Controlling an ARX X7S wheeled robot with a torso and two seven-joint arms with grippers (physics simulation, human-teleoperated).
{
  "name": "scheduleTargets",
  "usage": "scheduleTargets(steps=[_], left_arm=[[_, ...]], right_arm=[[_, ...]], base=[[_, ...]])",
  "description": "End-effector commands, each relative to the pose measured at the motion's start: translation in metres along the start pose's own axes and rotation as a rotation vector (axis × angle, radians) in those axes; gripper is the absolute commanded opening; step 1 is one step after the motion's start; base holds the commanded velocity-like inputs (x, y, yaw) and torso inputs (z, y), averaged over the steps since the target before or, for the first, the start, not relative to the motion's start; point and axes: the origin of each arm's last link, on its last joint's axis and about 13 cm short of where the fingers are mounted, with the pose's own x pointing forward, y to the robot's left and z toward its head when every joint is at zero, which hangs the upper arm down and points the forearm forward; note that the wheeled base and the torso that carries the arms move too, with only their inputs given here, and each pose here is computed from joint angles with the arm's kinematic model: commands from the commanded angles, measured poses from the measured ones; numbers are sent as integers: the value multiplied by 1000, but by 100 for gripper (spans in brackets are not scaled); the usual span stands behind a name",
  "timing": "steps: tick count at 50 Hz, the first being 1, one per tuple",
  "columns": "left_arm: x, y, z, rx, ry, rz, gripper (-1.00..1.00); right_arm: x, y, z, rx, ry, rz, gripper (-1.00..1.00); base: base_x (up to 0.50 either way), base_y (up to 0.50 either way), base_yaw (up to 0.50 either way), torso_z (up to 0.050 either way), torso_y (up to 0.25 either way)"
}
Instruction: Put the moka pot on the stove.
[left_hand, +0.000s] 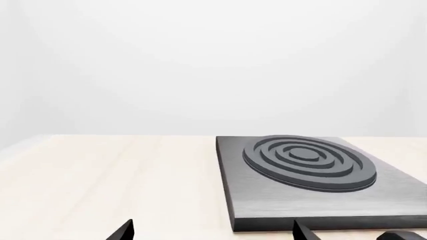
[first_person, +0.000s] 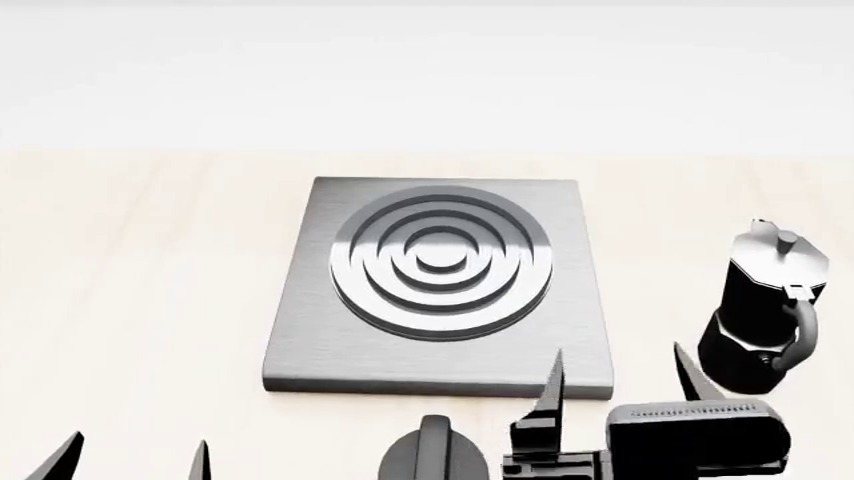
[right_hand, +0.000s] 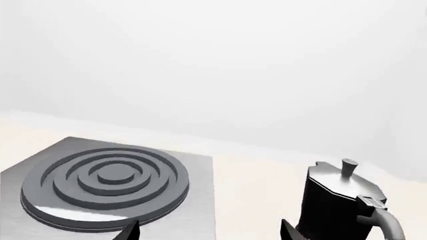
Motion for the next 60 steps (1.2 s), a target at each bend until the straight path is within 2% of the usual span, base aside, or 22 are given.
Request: scheduleTargets(steps=[1, 2, 5, 6, 7, 9, 16, 29, 37, 54, 60], left_arm=[[0, 0, 0, -2, 3, -1, 100], [0, 0, 0, -1, 2, 1, 100], [0, 0, 0, -2, 2, 2, 100], [0, 0, 0, -2, 2, 2, 100], [0, 0, 0, -1, 2, 2, 100], [0, 0, 0, -1, 3, 0, 100], [1, 0, 0, -3, 5, 0, 100], [1, 0, -1, 0, 8, 1, 100], [2, 1, 0, -2, 10, 5, 100], [2, 1, -1, -2, 8, 11, 100], [3, 1, -1, -3, 7, 12, 100]], right_arm=[[31, -36, 21, -50, -1, -33, 100], [36, -41, 23, 19, -14, -72, 100], [39, -49, 33, -18, -19, -75, 100], [38, -49, 37, -73, -9, -59, 100], [40, -53, 38, -58, -16, -77, 100], [38, -55, 46, -94, -15, -86, 100], [36, -65, 57, -134, -44, -132, 100], [30, -82, 64, -170, -61, -199, 100], [32, -91, 61, -106, -22, -184, 100], [34, -111, 47, 134, 32, -53, 100], [35, -118, 37, 149, 67, -73, 100]], base=[[0, 0, 0, 0, 0], [0, 0, 0, 0, 0], [0, 0, 0, 0, 0], [0, 0, 0, 0, 0], [0, 0, 0, 0, 0], [0, 0, 0, 0, 0], [0, 0, 0, 0, 0], [0, 0, 0, 0, 0], [0, 0, 0, 0, 0], [0, 0, 0, 0, 0], [0, 0, 0, 0, 0]])
